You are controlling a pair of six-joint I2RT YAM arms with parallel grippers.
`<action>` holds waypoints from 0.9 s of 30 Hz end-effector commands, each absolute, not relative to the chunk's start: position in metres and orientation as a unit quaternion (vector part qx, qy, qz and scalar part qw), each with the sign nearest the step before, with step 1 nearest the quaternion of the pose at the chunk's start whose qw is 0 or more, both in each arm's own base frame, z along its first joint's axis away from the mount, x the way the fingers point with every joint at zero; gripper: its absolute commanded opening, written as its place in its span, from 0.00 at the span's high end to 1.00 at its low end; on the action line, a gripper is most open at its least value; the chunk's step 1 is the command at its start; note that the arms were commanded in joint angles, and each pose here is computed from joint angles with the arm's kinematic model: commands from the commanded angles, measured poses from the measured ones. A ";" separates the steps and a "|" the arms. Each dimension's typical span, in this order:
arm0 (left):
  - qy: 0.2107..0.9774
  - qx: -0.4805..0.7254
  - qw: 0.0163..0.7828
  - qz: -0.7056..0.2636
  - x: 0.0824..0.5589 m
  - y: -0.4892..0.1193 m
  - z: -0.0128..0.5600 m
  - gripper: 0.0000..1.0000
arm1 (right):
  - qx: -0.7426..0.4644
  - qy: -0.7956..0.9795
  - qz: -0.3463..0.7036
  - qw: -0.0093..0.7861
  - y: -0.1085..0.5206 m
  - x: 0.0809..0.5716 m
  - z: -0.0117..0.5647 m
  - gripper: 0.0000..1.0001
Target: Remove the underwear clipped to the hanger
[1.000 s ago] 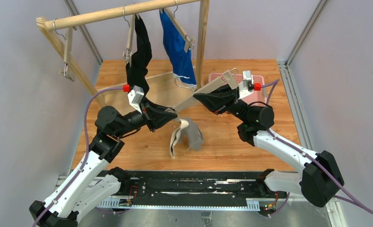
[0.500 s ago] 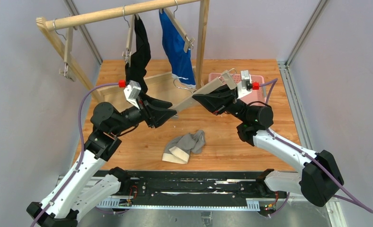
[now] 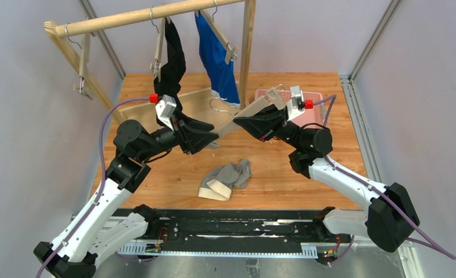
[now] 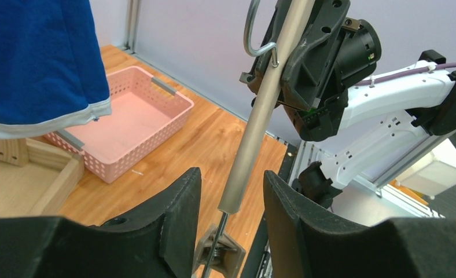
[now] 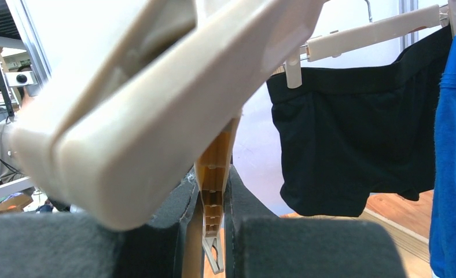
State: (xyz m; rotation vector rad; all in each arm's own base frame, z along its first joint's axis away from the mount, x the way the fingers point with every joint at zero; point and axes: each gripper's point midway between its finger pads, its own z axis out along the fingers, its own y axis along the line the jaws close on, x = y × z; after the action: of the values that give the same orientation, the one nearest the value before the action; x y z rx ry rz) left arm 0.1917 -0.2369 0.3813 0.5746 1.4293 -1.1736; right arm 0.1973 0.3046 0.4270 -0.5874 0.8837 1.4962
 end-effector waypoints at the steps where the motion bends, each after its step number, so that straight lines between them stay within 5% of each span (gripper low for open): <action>1: 0.590 0.267 0.558 -0.518 0.185 -0.244 0.390 0.52 | -0.266 0.353 0.653 0.615 0.305 0.188 0.444 0.99; 10: 0.585 0.272 0.546 -0.534 0.185 -0.250 0.387 0.55 | -0.265 0.353 0.655 0.613 0.309 0.190 0.443 0.99; 15: 0.582 0.272 0.538 -0.546 0.185 -0.253 0.384 0.77 | -0.264 0.352 0.657 0.612 0.310 0.190 0.445 0.99; 19: 0.583 0.278 0.529 -0.551 0.183 -0.256 0.379 0.79 | -0.263 0.350 0.661 0.610 0.312 0.190 0.445 0.99; 22: 0.586 0.270 0.533 -0.548 0.185 -0.254 0.377 0.99 | -0.263 0.348 0.664 0.607 0.313 0.190 0.446 0.99; 27: 0.582 0.257 0.544 -0.547 0.182 -0.249 0.383 1.00 | -0.264 0.359 0.664 0.601 0.315 0.192 0.442 0.95</action>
State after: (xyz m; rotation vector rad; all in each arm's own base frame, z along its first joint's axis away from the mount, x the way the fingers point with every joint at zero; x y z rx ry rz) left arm 0.1913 -0.2494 0.3746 0.6118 1.4144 -1.2654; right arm 0.2036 0.3133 0.4206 -0.5901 0.9143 1.5283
